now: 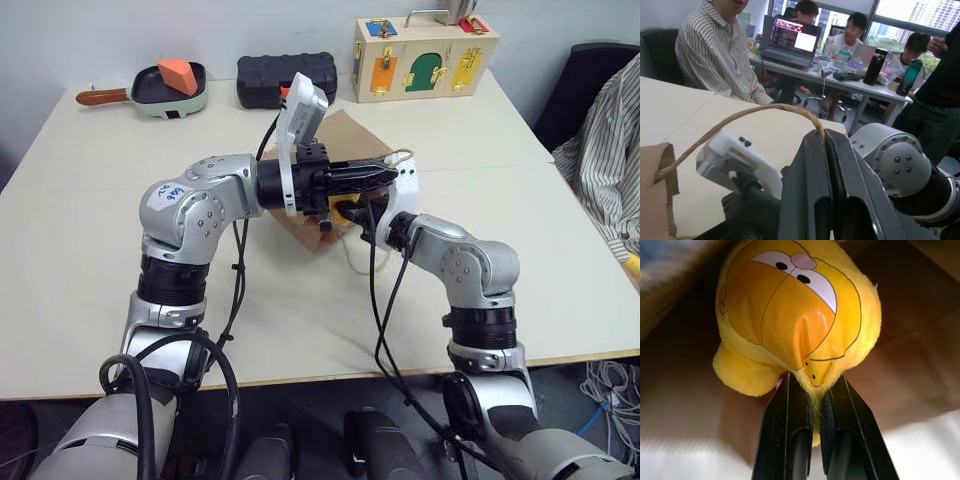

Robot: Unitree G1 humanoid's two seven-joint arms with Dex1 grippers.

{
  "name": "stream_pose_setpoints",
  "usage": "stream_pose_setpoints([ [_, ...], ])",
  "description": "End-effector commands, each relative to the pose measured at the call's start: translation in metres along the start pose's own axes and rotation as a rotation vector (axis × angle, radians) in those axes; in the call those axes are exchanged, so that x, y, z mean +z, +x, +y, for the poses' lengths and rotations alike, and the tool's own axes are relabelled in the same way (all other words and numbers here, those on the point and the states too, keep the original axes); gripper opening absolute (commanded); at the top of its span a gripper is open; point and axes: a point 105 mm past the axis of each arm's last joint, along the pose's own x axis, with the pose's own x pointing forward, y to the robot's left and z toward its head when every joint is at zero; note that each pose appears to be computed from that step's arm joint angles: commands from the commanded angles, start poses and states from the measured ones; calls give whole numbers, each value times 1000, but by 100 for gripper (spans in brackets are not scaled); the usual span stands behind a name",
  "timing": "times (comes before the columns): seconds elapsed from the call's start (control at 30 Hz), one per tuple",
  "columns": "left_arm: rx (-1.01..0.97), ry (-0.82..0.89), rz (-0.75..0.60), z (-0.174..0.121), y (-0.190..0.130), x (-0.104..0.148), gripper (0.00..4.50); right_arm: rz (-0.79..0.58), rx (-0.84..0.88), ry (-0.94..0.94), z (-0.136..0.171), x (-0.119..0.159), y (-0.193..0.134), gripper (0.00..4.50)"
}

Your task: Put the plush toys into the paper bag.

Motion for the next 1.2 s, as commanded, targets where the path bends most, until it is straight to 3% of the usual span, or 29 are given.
stream_pose_setpoints([
  [0.03, -33, 39, -28, -10, 0, 9, 0, -48, 4, -20, 3, 14, 1, 1],
  [0.3, -18, 33, -33, -8, -2, 9, 0, -68, 8, 26, 3, 25, 12, 1],
  [0.47, -13, 37, -42, -5, 0, 12, 0, -7, -61, -57, -9, 5, 26, 1],
  [0.63, 24, 44, -47, 3, -4, 13, 0, -50, 0, -173, 4, 6, 21, 152],
  [0.8, 80, 45, -47, 16, -10, 11, 0, -75, 23, -376, 11, 14, -10, 312],
  [1.07, 104, 50, -58, 23, -14, 11, 0, -11, 56, -436, 17, 7, -92, 312],
  [1.2, 86, 45, -61, 19, -13, 12, 0, 32, -103, -316, -12, -3, -132, 312],
])
